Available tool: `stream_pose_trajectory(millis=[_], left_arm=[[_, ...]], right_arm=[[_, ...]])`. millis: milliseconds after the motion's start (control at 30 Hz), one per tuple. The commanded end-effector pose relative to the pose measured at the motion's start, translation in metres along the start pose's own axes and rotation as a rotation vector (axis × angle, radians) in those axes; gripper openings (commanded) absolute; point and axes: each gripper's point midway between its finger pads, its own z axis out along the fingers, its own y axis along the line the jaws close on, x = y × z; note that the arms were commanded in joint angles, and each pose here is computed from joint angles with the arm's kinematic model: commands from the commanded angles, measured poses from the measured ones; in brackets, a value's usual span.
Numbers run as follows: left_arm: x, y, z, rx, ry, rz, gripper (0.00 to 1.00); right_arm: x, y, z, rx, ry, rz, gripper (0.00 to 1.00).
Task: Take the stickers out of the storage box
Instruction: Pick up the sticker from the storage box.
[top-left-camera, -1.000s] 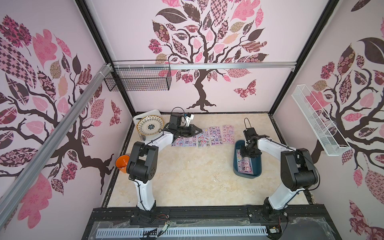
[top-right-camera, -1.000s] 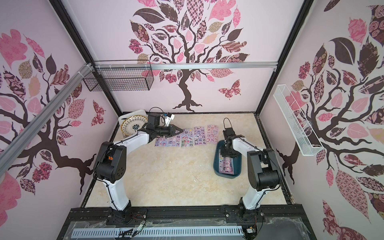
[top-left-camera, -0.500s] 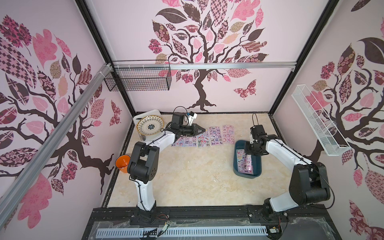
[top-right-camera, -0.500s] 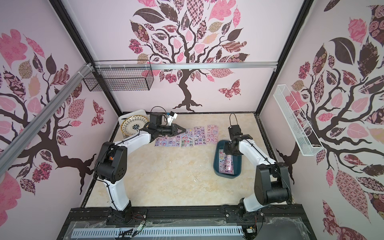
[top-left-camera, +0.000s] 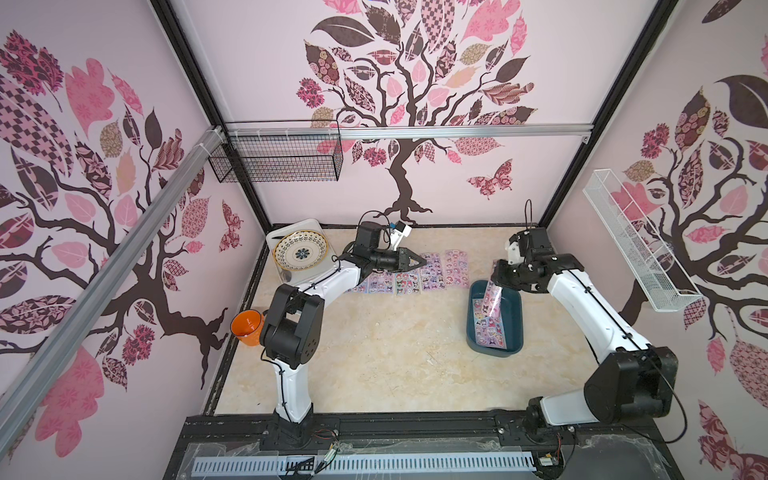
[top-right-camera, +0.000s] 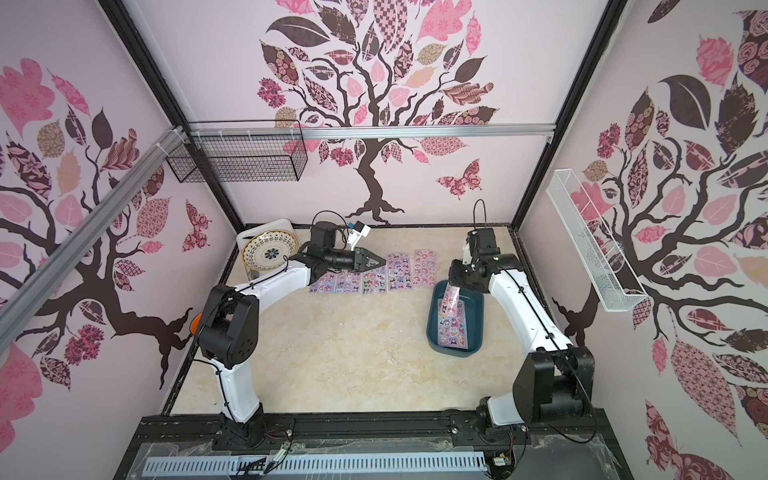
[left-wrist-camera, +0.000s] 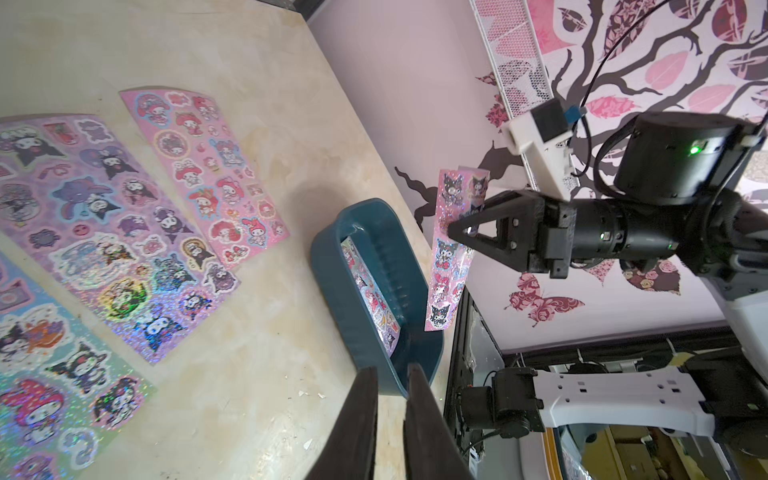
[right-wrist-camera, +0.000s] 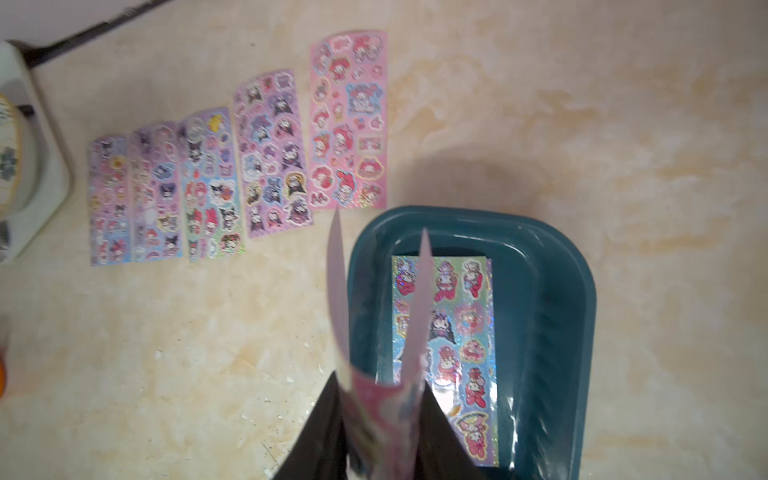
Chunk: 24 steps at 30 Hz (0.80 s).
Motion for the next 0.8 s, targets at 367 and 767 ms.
stream_pose_trajectory(millis=[367, 767], left_arm=[[-0.002, -0.026, 0.012, 0.200, 0.019, 0.026, 0.21], [-0.009, -0.031, 0.019, 0.342, -0.001, -0.030, 0.26]], right_arm=[[-0.035, 0.090, -0.017, -0.492, -0.029, 0.090, 0.27], [-0.022, 0.122, -0.001, -0.625, 0.079, 0.061, 0.28]])
